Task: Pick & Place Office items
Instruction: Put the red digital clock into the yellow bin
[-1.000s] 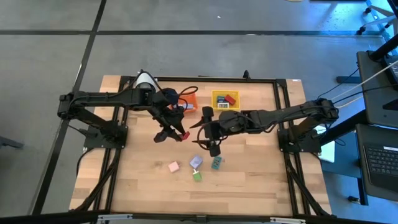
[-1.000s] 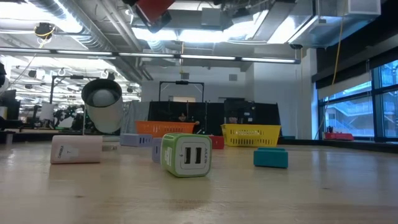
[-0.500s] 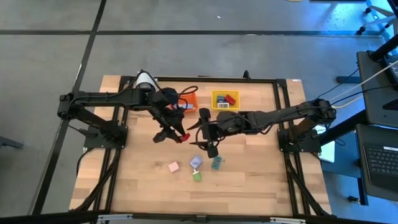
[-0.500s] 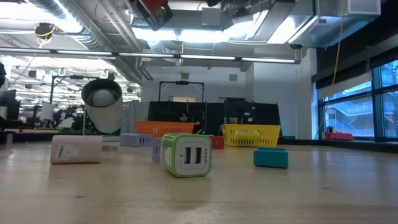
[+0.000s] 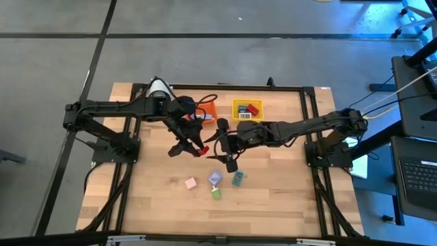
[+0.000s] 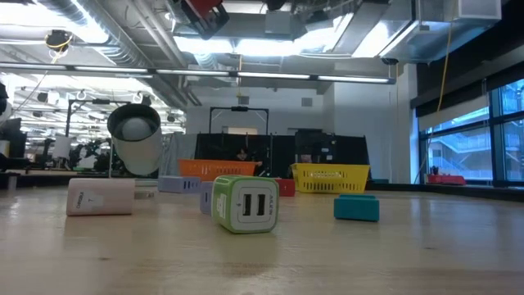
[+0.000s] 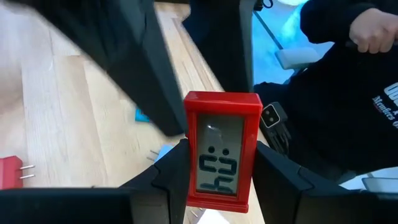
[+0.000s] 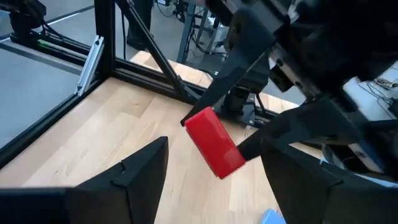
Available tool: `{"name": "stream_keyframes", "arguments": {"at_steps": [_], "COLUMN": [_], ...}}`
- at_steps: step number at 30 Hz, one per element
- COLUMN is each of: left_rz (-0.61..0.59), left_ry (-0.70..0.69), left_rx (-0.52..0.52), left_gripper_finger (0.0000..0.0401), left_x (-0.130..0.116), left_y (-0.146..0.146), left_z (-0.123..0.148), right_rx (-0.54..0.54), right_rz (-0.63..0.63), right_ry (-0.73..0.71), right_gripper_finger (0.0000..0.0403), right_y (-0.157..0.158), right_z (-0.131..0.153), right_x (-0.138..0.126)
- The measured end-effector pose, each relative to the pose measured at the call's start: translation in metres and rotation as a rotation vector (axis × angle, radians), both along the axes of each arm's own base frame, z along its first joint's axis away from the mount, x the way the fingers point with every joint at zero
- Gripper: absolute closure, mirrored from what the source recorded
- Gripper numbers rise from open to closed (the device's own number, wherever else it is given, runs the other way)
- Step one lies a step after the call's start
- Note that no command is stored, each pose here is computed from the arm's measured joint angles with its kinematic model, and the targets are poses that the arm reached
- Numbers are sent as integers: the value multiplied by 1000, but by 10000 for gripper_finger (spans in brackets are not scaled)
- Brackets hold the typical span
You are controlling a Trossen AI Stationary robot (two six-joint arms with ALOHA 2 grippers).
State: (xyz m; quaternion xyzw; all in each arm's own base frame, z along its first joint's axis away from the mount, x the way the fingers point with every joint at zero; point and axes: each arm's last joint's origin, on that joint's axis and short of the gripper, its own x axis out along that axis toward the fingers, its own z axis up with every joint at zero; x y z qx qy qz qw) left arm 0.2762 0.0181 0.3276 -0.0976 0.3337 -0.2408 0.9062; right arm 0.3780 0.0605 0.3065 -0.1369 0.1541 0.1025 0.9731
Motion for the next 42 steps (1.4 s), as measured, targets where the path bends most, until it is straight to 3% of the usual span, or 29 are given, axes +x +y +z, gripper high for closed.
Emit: {"name": "stream_keyframes", "arguments": {"at_steps": [5, 12, 16, 22, 36, 42], "left_rz": [-2, -3, -5, -40, -35, 100], "left_ry": [13, 24, 20, 6, 13, 29], "left_rx": [-6, -14, -12, -32, -32, 66], "left_gripper_finger": [260, 260, 260, 260, 248, 212], "left_x": [0, -1, 0, -1, -2, -2], "left_y": [0, -1, -1, -2, -1, 6], "left_z": [-2, -3, -3, -1, 0, 0], "right_rx": [-4, -2, -2, -26, -56, -76], "right_rz": [-2, -2, -2, 7, -36, -147], "right_ry": [25, 19, 18, 9, -1, 7], "right_gripper_finger": [155, 195, 239, 338, 338, 342], "right_y": [1, 0, 0, 1, -1, -7], "right_z": [-13, -15, -14, -14, -13, -9], "right_x": [8, 10, 10, 11, 10, 6]}}
